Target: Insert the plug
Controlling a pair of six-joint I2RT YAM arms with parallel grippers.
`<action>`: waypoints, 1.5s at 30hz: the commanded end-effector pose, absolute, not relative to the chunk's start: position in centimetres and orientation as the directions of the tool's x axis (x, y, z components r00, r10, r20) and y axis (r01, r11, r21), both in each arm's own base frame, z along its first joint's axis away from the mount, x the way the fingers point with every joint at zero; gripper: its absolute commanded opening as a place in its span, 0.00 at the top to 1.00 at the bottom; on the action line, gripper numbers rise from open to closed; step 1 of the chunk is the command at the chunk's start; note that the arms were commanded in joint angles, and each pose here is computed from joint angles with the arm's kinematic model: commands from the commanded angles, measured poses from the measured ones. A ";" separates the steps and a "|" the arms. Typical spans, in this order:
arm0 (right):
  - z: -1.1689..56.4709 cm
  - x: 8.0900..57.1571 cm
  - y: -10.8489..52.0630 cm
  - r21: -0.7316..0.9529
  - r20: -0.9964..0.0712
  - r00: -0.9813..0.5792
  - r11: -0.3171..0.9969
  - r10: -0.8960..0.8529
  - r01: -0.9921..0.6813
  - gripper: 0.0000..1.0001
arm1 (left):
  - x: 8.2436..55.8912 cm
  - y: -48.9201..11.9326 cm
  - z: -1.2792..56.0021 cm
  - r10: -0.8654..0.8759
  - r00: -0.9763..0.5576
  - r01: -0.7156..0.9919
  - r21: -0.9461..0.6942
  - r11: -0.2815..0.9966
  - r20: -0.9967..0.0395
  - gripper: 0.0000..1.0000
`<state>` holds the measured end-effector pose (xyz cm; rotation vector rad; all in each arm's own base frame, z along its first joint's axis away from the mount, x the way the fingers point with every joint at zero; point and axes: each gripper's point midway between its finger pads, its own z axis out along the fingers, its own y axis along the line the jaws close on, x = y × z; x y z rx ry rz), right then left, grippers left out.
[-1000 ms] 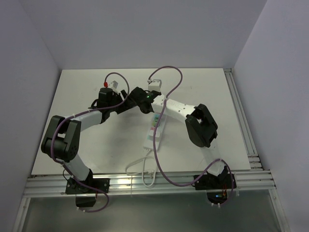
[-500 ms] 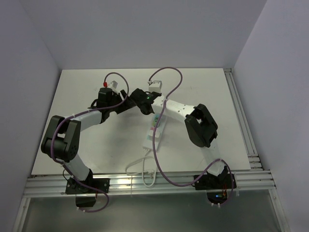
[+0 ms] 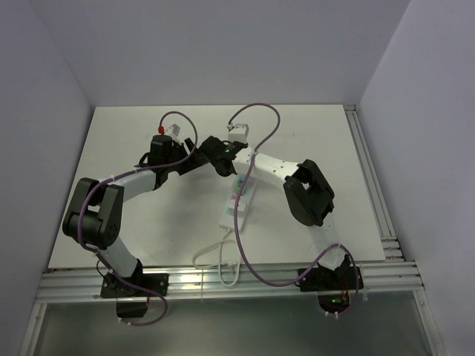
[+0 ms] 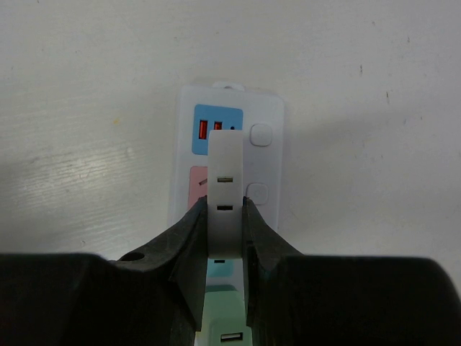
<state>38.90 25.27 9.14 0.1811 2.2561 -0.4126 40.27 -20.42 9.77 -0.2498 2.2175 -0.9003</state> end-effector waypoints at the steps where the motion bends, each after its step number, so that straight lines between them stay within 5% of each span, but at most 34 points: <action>1: 7.2 38.7 26.4 -0.192 -0.741 -0.670 0.945 0.037 0.264 1.00 | 40.2 -20.6 11.1 -0.406 -0.701 0.143 -0.673 0.725 -0.586 0.30; 45: 5.5 37.4 24.7 -0.057 -0.737 -0.657 0.953 0.160 0.297 1.00 | 36.5 -20.6 12.5 -0.394 -0.710 0.196 -0.701 0.685 -0.584 0.28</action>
